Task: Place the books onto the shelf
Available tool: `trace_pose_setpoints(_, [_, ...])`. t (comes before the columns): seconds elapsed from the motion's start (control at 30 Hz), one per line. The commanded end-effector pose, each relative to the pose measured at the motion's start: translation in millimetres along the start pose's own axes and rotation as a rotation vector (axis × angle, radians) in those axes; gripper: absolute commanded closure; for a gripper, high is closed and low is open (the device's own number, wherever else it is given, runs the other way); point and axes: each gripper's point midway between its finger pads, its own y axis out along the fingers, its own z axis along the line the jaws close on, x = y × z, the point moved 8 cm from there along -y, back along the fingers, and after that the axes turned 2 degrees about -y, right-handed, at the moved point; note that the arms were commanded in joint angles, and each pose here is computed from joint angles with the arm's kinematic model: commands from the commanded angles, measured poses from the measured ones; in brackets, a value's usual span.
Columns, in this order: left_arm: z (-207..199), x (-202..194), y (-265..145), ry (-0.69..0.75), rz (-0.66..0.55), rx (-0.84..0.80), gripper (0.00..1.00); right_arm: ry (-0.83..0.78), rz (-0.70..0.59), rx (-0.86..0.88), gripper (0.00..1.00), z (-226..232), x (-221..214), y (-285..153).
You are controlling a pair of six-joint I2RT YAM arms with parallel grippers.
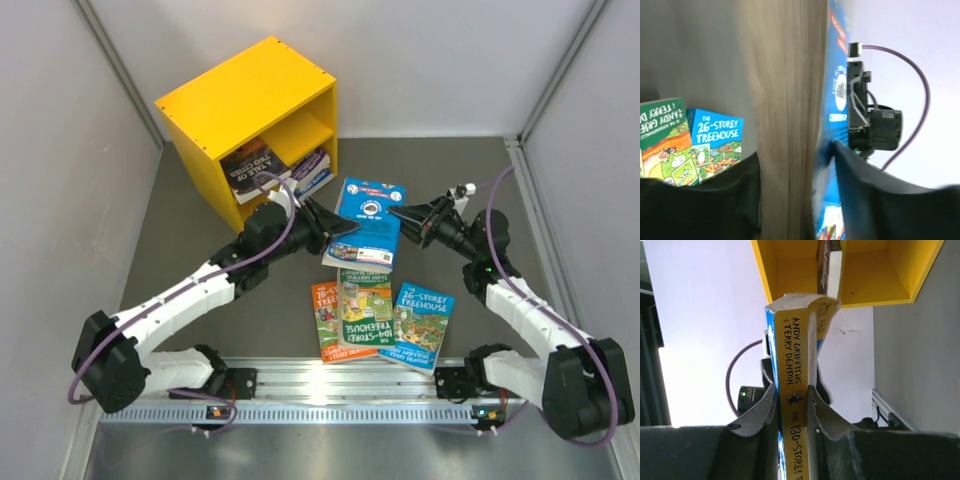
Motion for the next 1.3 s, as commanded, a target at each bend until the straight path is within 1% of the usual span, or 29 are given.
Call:
trace_pose_setpoints(0.0, [-18,0,-1,0.025,0.012,-0.074,0.59,-0.056,0.057,0.241,1.00,48,-15,7])
trace_pose_setpoints(0.03, [-19,1,-1,0.033,0.009,-0.065,0.76,-0.052,0.066,0.237,1.00,48,-15,11])
trace_pose_setpoints(0.07, [-19,2,0,0.042,0.007,-0.052,1.00,-0.054,0.065,0.234,1.00,47,-14,12])
trace_pose_setpoints(0.1, [-21,3,-1,0.065,0.012,-0.011,1.00,-0.053,0.067,0.231,1.00,47,-14,14])
trace_pose_setpoints(0.17, [-16,7,-1,0.085,-0.019,0.069,1.00,-0.044,0.069,0.206,1.00,46,-11,18])
trace_pose_setpoints(0.2, [-20,10,-2,0.108,-0.041,0.088,1.00,-0.042,0.069,0.204,0.81,45,-10,20])
trace_pose_setpoints(0.23, [-13,10,-6,0.102,-0.057,0.147,1.00,-0.043,0.075,0.204,0.64,47,-10,22])
trace_pose_setpoints(0.27, [-11,16,-7,0.103,-0.114,0.176,1.00,-0.038,0.070,0.192,0.49,47,-9,25])
trace_pose_setpoints(0.3, [-9,18,-10,0.101,-0.141,0.191,1.00,-0.037,0.074,0.190,0.30,47,-10,26])
trace_pose_setpoints(0.33, [-9,20,-15,0.098,-0.164,0.206,1.00,-0.039,0.086,0.192,0.25,51,-12,29])
trace_pose_setpoints(0.37, [-6,27,-16,0.094,-0.228,0.232,1.00,-0.037,0.087,0.186,0.21,51,-13,32])
trace_pose_setpoints(0.43, [-4,31,-19,0.084,-0.271,0.279,1.00,-0.033,0.104,0.192,0.19,55,-19,36])
trace_pose_setpoints(0.5, [-6,39,-21,0.084,-0.330,0.299,1.00,-0.016,0.106,0.202,0.18,59,-23,39])
trace_pose_setpoints(0.67, [-4,49,-22,0.099,-0.407,0.409,1.00,0.023,0.145,0.237,0.18,73,-39,48])
trace_pose_setpoints(0.77, [-6,55,-22,0.097,-0.455,0.441,1.00,0.047,0.166,0.262,0.18,83,-47,53])
trace_pose_setpoints(0.93, [-5,60,-24,0.095,-0.500,0.487,1.00,0.076,0.194,0.298,0.24,99,-58,56])
trace_pose_setpoints(1.07, [-1,61,-29,0.090,-0.526,0.520,1.00,0.092,0.190,0.296,0.49,103,-58,54])
trace_pose_setpoints(1.1, [1,61,-30,0.088,-0.529,0.525,1.00,0.091,0.197,0.297,0.58,105,-59,53])
trace_pose_setpoints(1.17, [3,60,-31,0.093,-0.530,0.536,1.00,0.091,0.203,0.281,0.64,106,-60,53])
trace_pose_setpoints(1.27, [8,59,-33,0.090,-0.528,0.548,1.00,0.085,0.203,0.256,0.67,104,-61,51])
